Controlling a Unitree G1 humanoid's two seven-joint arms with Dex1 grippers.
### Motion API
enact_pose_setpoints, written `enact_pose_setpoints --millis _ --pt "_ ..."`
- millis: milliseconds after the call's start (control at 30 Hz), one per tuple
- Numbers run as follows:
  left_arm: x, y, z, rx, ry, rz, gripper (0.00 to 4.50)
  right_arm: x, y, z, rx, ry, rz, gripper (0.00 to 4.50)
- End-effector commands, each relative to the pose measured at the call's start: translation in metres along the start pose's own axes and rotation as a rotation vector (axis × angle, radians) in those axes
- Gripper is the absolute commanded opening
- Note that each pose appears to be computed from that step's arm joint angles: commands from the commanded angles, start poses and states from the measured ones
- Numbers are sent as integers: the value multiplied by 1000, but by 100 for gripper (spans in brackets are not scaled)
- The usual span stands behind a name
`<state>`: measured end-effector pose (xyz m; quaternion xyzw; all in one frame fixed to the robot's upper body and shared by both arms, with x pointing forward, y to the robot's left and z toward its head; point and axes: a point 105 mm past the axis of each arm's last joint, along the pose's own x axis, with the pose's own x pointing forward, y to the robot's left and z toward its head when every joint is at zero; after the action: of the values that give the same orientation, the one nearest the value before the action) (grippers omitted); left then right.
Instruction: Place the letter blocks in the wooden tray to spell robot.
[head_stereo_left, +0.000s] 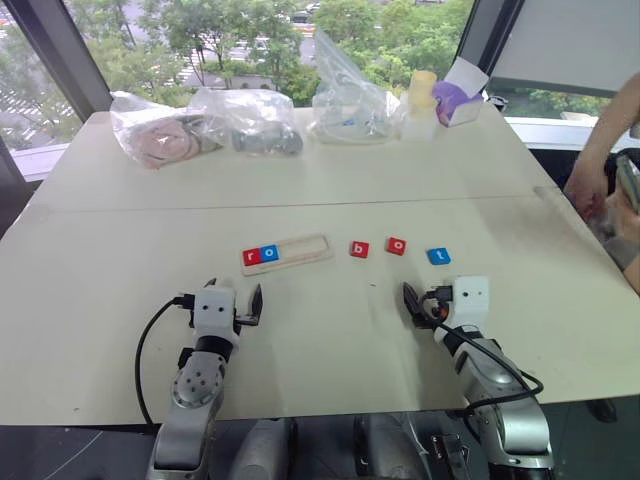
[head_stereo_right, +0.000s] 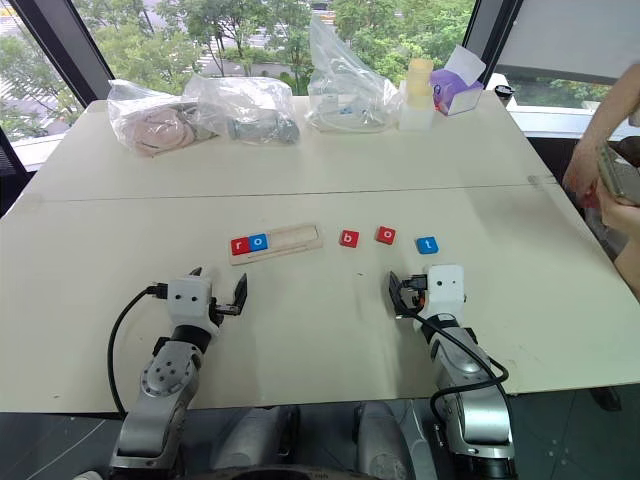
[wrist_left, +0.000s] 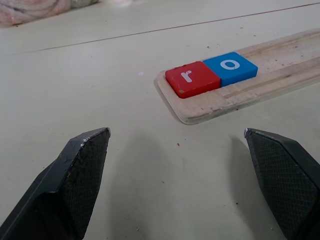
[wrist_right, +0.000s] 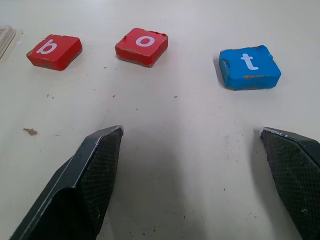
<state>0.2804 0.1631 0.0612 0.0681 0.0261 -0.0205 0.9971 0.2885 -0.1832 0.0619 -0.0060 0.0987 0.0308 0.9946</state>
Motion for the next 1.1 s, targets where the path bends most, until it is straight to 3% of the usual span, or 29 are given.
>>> enact_pose_setpoints --millis 33,933,1100 --pt "0 -5 10 12 -35 -17 450 -1 3 -1 1 8 21 443" --pt "6 -4 15 -5 -58 -59 450 -7 -3 12 -79 -36 67 443" --pt "9 2 13 18 -80 -112 450 -14 8 24 -161 -50 209 443"
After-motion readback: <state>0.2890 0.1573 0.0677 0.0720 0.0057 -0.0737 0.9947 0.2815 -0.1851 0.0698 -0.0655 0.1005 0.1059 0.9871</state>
